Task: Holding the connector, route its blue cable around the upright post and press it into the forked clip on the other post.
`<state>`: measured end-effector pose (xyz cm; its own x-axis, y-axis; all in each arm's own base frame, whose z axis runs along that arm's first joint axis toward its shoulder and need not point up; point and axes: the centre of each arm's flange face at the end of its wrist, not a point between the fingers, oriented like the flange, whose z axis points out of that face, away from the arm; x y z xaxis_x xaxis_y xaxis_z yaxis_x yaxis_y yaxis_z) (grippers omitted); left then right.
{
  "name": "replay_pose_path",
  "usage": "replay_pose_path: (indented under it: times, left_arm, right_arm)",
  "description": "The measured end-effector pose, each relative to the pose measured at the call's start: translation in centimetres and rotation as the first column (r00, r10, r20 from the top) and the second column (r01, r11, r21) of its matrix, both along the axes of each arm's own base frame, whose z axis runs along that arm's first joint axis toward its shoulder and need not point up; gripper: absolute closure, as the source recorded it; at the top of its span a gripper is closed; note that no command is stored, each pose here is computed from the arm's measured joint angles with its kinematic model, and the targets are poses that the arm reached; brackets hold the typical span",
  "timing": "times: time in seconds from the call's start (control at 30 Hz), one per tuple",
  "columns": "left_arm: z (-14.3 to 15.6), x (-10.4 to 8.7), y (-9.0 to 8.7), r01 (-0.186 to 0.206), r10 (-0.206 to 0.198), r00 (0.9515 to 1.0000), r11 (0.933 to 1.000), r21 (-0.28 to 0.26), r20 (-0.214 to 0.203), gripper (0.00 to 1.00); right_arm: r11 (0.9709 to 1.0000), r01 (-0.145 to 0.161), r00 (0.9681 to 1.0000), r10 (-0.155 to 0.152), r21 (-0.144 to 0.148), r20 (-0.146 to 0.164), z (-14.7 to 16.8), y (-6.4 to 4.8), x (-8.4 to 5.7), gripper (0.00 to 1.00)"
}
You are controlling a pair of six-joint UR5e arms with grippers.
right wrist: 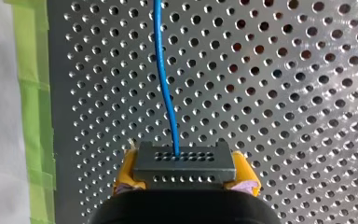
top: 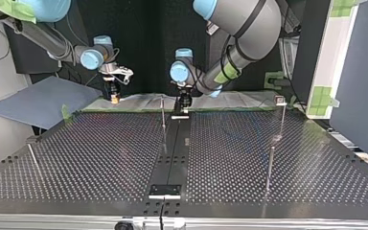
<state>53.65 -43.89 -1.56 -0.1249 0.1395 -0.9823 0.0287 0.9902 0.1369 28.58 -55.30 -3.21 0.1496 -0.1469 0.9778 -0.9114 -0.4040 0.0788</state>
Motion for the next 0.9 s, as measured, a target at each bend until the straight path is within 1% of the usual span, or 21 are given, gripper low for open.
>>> replay_pose_path:
  times: [0.13,0.33,0.6,0.7,0.8,0.9]
  left_arm:
    - [0.2,0.4,0.1,0.003,-0.003,1.0000,1.0000,0.003,0.000,1.00]
    - [1.1,1.8,0.0,0.020,-0.020,0.9998,0.9998,0.000,0.005,1.00]
    - [2.0,3.1,-0.2,0.037,-0.037,0.9993,0.9993,0.001,-0.006,1.00]
    - [2.0,3.2,0.0,0.039,-0.039,0.9992,0.9992,0.002,-0.011,1.00]
    - [2.0,3.3,0.1,0.041,-0.041,0.9990,0.9992,0.005,-0.018,1.00]
    - [1.9,3.4,0.3,0.043,-0.043,0.9989,0.9991,0.005,-0.021,1.00]
  right_arm:
    - [0.9999,0.009,1.0000,-0.009,-0.009,0.001,0.3,-0.6,-0.1,1.00]
    - [0.9997,0.014,0.9999,-0.014,-0.019,0.003,0.6,-1.2,-0.1,1.00]
    - [0.9991,0.031,0.9995,-0.031,-0.028,-0.003,0.9,-1.7,-0.2,1.00]
    - [0.9983,0.045,0.9990,-0.046,-0.037,-0.004,1.1,-2.2,-0.3,1.00]
    - [0.9967,0.065,0.9978,-0.066,-0.048,-0.008,1.5,-2.8,-0.4,1.00]
    - [0.9945,0.087,0.9961,-0.088,-0.058,-0.010,1.7,-3.3,-0.6,1.00]
